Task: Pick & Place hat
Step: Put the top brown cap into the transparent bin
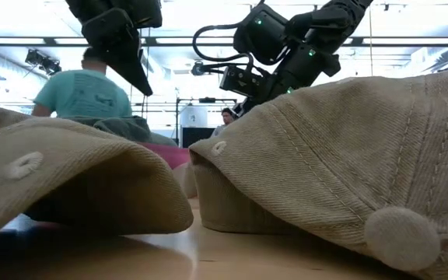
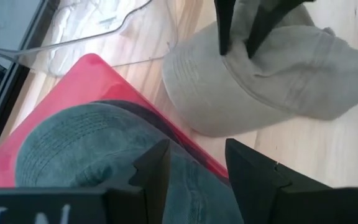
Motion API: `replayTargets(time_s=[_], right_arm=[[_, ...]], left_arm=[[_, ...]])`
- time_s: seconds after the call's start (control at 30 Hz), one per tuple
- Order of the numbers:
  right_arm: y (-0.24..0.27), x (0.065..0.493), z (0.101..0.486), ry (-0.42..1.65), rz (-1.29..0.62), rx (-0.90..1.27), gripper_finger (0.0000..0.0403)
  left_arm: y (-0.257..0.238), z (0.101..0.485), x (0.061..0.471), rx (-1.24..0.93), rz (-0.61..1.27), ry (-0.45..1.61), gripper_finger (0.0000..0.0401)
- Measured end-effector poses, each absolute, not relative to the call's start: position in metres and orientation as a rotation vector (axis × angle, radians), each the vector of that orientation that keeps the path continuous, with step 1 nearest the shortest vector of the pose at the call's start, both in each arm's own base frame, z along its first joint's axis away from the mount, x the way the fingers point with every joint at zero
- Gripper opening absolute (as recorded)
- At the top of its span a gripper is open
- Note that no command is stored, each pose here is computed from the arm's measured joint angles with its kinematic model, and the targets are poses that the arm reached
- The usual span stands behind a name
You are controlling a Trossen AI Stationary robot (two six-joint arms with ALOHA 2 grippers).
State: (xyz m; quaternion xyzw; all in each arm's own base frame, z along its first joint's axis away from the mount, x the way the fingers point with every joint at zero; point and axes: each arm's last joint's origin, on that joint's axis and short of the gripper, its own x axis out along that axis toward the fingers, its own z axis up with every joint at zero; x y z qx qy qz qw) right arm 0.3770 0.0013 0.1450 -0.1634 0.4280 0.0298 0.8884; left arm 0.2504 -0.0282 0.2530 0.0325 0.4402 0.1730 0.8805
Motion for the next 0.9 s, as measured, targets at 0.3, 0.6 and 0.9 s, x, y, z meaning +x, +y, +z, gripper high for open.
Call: replayTargets(time_s=[0.3,0.6,0.9], right_arm=[[0.009,0.375,0.152,0.88,0.051,-0.283,0.0021],[0.034,0.339,0.236,0.731,0.028,-0.325,0.0009],[0.004,0.29,0.324,0.528,-0.44,-0.623,0.0006]], left_arm=[[-0.028,0.253,0.25,0.067,0.36,0.917,0.016],[-0.028,0.253,0.25,0.066,0.361,0.917,0.016],[-0.028,0.253,0.251,0.066,0.36,0.916,0.016]])
